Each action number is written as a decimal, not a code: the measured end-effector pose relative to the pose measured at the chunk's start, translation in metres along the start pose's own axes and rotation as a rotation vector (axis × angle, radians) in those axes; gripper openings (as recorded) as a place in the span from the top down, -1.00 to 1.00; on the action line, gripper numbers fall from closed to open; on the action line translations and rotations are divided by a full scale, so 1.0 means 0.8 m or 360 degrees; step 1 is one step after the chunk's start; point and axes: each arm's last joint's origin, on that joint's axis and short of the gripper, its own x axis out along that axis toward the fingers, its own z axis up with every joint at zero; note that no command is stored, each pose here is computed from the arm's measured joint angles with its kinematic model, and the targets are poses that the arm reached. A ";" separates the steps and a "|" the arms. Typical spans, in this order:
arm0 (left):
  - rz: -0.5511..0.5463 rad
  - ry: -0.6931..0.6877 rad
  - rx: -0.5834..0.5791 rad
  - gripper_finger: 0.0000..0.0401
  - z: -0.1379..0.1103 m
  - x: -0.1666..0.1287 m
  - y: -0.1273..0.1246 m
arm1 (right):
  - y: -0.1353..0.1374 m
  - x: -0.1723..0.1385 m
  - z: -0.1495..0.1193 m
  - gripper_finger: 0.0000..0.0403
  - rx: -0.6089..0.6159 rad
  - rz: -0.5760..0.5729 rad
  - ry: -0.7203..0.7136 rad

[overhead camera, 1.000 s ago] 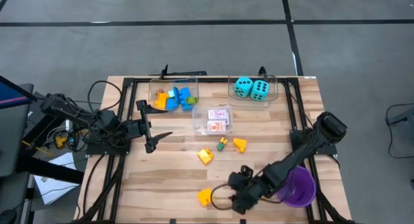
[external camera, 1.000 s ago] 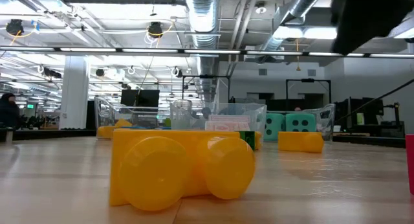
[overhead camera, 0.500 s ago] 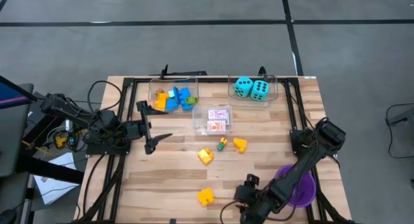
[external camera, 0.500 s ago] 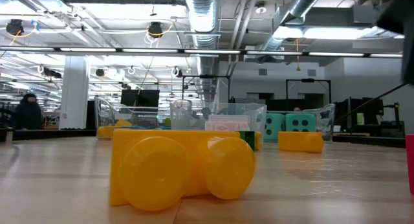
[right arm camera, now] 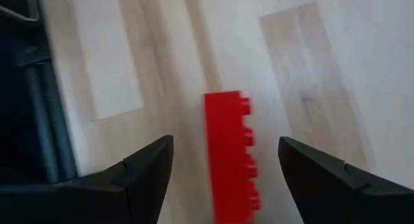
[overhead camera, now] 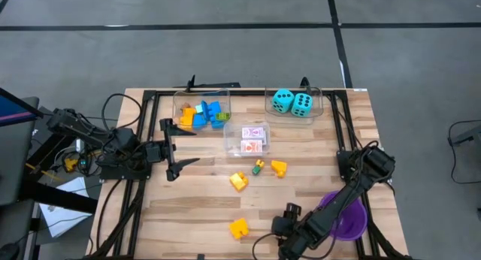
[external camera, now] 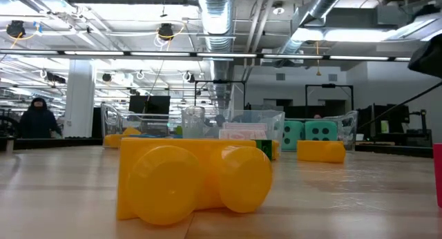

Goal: Pick & Place Toys
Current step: Put the red game piece into the top left transparent bin, then put the yellow game piece into the top left transparent bin

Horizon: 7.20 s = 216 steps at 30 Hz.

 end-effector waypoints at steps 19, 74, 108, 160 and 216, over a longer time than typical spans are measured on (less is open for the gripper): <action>-0.0002 0.0004 -0.0052 -0.71 0.000 0.000 -0.001 | -0.010 0.003 0.003 0.07 0.0053 -0.0057 0.0102; -0.0433 0.0264 0.0004 -0.71 -0.036 0.086 -0.105 | -0.039 -0.125 0.178 0.67 -0.0871 -0.1171 -0.0770; -0.0055 0.0361 -0.0131 -0.20 -0.067 0.118 -0.120 | -0.045 -0.120 0.209 0.67 -0.0995 -0.1222 -0.0803; 0.1504 0.1504 -0.0471 0.57 -0.212 0.029 0.006 | -0.084 -0.124 0.188 -0.16 -0.0711 -0.1667 -0.0830; 0.1521 0.1087 -0.0808 -0.22 -0.233 -0.007 0.015 | -0.090 -0.122 0.193 -0.16 -0.0663 -0.1647 -0.0810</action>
